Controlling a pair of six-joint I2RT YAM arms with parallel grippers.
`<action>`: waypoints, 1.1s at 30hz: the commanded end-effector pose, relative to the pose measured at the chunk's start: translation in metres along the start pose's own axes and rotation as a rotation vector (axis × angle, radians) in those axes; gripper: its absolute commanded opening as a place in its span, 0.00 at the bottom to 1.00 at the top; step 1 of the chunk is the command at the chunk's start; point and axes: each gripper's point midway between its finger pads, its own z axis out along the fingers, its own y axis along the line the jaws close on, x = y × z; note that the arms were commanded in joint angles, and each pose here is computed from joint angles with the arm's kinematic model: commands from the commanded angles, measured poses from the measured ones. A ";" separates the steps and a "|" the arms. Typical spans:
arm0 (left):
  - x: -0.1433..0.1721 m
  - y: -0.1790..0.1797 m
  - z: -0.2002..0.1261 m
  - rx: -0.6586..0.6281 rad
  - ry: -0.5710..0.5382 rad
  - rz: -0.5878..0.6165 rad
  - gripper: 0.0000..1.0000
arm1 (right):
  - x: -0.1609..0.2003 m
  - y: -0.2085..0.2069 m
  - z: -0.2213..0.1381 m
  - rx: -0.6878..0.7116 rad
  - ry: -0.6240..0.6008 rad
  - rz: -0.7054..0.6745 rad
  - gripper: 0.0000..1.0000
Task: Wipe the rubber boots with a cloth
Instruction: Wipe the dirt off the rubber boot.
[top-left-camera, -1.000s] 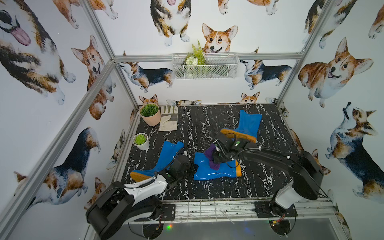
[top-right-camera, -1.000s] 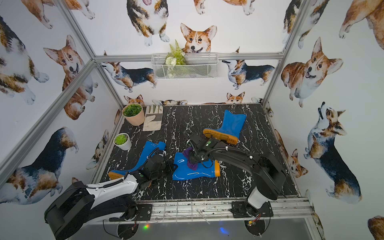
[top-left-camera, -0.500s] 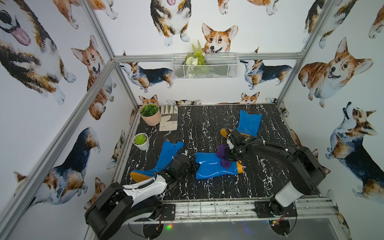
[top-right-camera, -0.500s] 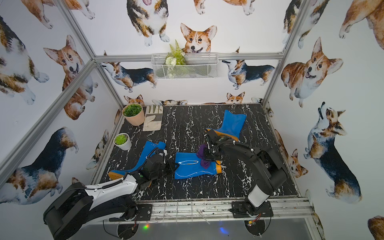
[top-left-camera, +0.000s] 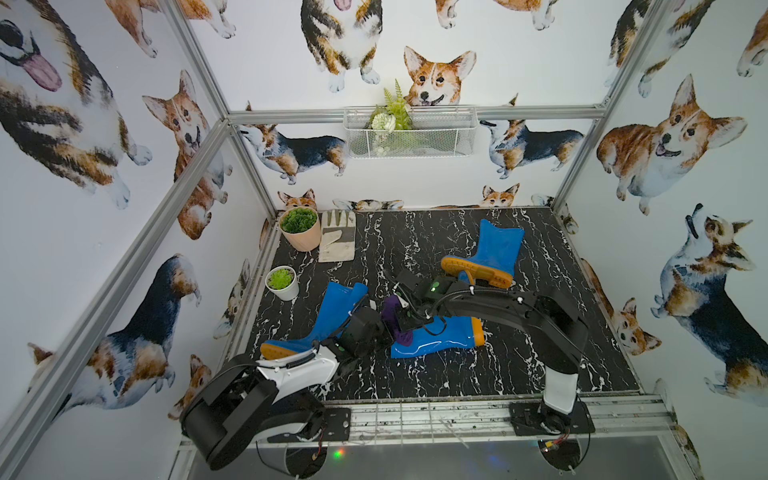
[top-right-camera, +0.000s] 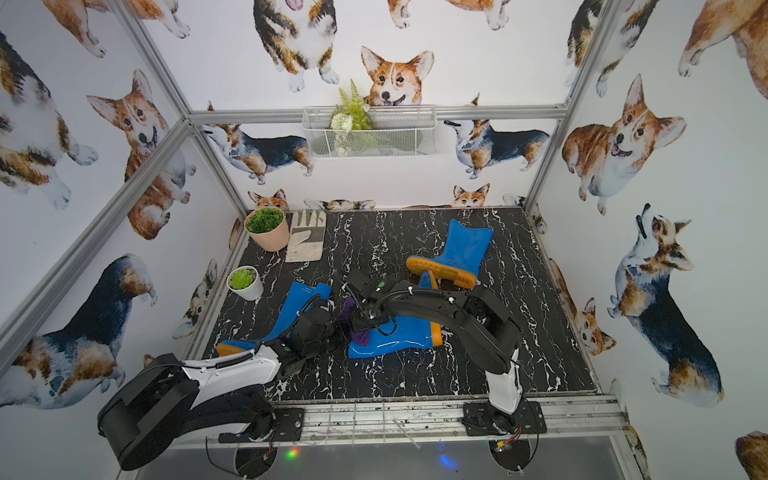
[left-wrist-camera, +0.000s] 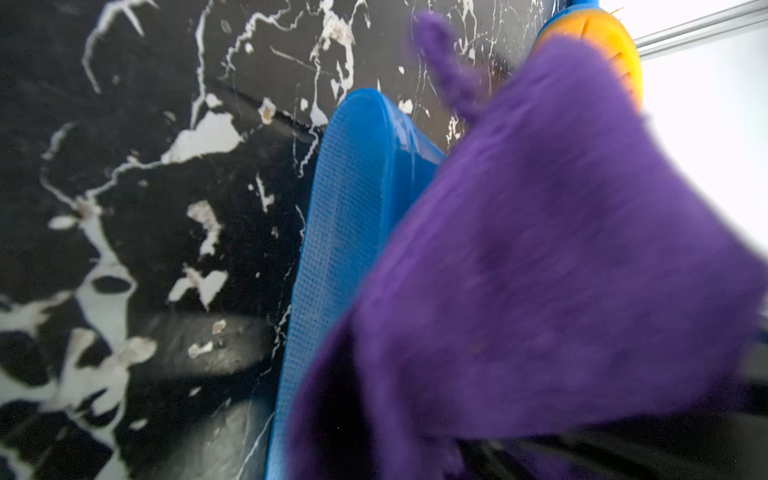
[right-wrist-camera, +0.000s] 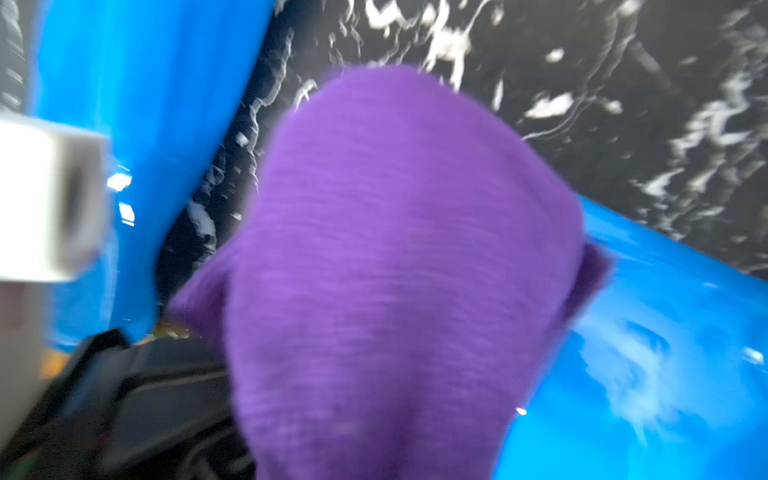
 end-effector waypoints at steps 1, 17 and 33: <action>-0.006 0.002 -0.003 -0.001 -0.042 -0.026 0.00 | 0.017 -0.072 -0.015 0.149 0.044 0.059 0.00; -0.008 -0.010 0.002 0.010 -0.024 -0.014 0.00 | -0.009 -0.097 -0.123 0.042 -0.355 0.161 0.00; -0.020 -0.045 -0.022 0.083 -0.011 -0.100 0.00 | 0.082 -0.089 -0.005 0.119 -0.012 0.034 0.00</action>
